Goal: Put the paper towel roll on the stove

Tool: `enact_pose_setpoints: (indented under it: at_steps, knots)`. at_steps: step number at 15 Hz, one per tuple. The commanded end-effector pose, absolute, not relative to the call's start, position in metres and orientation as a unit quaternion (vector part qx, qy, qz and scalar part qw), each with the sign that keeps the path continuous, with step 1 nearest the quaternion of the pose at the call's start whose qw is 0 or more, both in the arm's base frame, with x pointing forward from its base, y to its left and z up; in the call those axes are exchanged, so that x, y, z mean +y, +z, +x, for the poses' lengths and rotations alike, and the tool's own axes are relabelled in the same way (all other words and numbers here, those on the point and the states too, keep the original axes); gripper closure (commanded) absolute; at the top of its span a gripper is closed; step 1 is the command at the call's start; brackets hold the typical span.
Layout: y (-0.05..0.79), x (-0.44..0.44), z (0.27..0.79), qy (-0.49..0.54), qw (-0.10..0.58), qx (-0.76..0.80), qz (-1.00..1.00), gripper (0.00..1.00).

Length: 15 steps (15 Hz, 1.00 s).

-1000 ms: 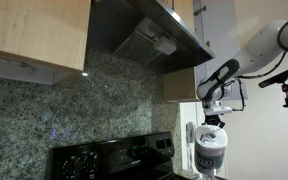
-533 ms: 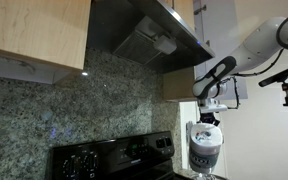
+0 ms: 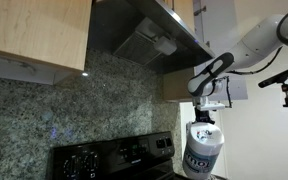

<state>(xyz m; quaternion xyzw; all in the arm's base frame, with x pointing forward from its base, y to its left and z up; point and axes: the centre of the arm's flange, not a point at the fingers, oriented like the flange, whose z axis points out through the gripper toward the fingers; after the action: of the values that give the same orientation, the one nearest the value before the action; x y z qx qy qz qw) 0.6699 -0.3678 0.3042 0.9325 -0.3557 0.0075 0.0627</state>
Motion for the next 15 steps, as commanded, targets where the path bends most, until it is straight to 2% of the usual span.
enact_pose_setpoints:
  at_steps: [1,6,15]
  knots:
    - [0.329,-0.366,0.668,-0.003,0.086,-0.305,0.948,1.0]
    - [0.338,-0.372,0.671,-0.009,0.141,-0.225,0.964,1.0]
    - [0.343,-0.368,0.684,-0.043,0.119,-0.007,0.992,1.0]
